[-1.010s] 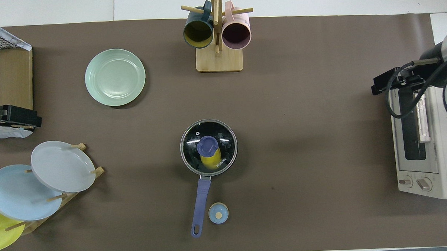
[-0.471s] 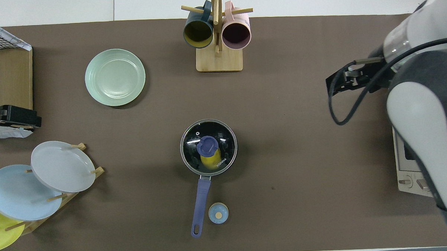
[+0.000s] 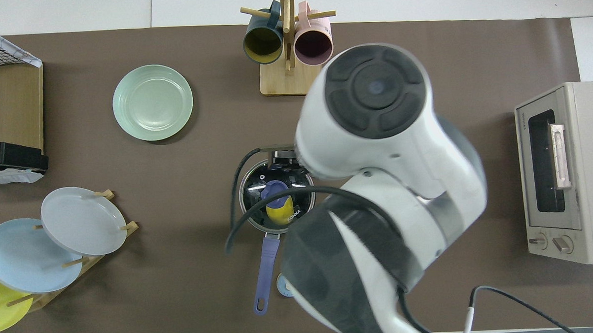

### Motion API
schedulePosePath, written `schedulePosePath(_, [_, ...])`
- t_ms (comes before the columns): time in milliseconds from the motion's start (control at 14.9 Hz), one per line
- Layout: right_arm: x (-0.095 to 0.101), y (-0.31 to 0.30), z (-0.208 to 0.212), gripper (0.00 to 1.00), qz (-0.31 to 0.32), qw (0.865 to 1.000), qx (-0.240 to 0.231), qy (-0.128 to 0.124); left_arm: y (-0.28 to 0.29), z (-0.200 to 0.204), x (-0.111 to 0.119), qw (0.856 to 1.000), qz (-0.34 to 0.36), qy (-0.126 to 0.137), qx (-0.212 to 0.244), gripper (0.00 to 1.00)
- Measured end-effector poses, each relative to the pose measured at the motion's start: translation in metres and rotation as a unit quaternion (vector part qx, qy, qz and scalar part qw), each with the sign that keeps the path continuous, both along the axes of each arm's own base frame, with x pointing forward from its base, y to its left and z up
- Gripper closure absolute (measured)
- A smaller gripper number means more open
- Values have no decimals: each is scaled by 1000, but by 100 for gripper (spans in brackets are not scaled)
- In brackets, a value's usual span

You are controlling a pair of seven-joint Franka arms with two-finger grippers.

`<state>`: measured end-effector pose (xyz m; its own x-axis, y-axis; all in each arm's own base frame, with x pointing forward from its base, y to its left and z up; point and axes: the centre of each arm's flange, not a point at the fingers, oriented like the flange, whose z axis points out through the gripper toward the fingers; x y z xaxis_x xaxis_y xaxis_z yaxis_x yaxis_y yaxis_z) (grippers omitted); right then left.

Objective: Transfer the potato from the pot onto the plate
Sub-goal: 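Reach the right gripper over the glass lid of the black saucepan, then lower the right gripper and grasp the glass lid's knob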

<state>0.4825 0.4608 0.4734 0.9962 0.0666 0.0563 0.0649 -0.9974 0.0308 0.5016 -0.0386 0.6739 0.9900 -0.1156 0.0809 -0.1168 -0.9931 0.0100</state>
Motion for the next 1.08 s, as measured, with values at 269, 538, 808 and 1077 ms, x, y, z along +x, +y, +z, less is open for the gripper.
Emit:
schedulePosePath(269, [-7, 4, -45, 0, 18, 1000, 9, -10, -2, 9, -7, 1000, -2, -9, 0, 0])
schedulePosePath(538, [0, -8, -58, 0, 27, 1000, 8, -12, -3, 9, -7, 1000, -3, -9, 0, 0])
schedulePosePath(808, [21, -28, -59, 0, 30, 999, 14, -19, -4, 9, -7, 1000, -3, -8, 0, 0])
schedulePosePath(1077, [17, -25, -63, 0, 33, 999, 18, -20, -4, 8, -7, 1000, -3, -7, 0, 0])
